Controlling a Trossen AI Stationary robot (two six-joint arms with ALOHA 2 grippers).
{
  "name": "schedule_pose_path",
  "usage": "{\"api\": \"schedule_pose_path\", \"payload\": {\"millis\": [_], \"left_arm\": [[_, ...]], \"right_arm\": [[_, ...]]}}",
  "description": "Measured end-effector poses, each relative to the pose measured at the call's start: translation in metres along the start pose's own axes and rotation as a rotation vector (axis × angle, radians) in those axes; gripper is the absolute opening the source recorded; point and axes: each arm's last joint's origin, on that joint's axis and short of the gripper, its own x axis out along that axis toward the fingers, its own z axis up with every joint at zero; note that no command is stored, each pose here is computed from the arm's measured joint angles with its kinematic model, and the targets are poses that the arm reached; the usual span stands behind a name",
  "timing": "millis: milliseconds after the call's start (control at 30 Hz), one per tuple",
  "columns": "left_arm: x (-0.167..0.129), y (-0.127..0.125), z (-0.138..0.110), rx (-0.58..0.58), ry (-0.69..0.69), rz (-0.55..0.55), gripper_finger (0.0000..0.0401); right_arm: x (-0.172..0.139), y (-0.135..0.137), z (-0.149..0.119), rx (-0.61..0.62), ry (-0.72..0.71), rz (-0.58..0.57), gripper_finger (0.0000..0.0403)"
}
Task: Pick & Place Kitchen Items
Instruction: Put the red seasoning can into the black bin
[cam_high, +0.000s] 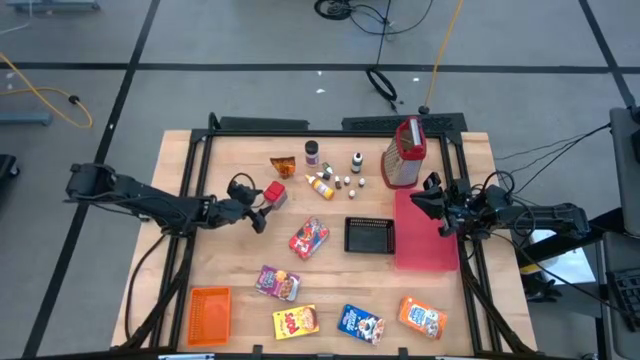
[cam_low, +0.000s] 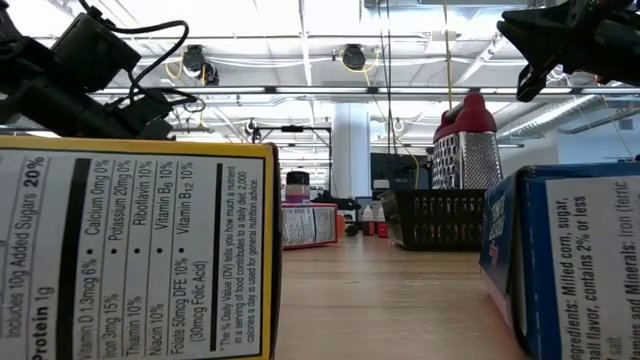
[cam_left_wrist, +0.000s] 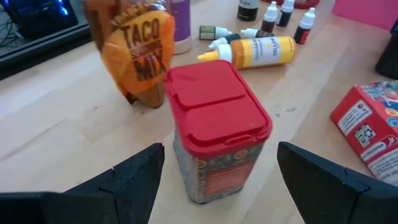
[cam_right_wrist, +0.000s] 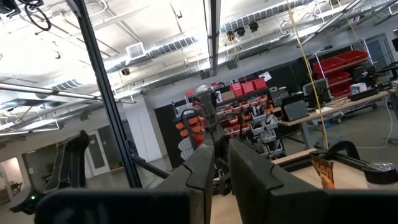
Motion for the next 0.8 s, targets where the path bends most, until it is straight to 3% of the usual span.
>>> {"api": "schedule_pose_path", "payload": {"millis": [800], "left_arm": [[0.019, -0.007, -0.016, -0.057, -0.032, 0.098, 0.0319]], "right_arm": [[0.0, 0.0, 0.0, 0.0, 0.005, -0.001, 0.0043]]}}
